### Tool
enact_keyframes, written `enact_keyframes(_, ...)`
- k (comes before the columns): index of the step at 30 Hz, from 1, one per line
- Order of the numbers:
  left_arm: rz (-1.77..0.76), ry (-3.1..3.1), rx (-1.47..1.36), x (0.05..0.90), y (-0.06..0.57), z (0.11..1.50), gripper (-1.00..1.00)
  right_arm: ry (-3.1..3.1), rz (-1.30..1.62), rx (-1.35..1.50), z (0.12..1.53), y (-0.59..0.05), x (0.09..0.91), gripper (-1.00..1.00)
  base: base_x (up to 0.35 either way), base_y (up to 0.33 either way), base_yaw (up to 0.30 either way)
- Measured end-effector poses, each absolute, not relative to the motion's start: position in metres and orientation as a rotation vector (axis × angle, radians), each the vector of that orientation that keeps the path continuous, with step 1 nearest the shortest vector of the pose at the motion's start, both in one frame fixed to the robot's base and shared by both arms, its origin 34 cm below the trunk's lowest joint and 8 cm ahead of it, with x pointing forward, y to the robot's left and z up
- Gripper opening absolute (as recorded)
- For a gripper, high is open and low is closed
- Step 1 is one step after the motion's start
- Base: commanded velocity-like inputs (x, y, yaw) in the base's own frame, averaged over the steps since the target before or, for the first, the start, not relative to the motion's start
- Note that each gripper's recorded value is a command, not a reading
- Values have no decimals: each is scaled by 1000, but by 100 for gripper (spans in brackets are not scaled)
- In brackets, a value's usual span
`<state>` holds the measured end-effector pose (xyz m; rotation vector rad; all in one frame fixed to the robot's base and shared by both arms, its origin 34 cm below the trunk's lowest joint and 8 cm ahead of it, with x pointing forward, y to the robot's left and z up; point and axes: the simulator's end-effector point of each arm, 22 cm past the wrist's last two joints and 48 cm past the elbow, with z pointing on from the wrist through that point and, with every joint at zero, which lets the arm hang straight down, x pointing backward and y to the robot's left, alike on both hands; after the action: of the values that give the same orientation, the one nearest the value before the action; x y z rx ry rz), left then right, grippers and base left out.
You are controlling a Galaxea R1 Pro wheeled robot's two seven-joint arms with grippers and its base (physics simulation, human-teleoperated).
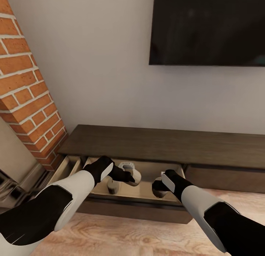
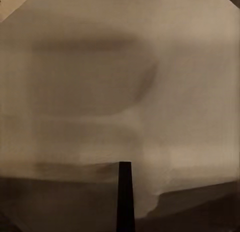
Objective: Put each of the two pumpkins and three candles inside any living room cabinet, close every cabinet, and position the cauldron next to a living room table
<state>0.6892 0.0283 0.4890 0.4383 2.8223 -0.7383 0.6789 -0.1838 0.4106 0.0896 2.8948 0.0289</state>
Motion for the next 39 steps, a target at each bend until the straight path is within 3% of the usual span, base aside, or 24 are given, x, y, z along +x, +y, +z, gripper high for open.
enact_keyframes(13,-739,2831,438,688,29,484,-100,2905,28,89,405,-184,676,-100,282,0,0)
enact_keyframes(39,-758,2866,427,681,28,462,-100,2942,25,90,384,-184,667,-100,-20,0,0)
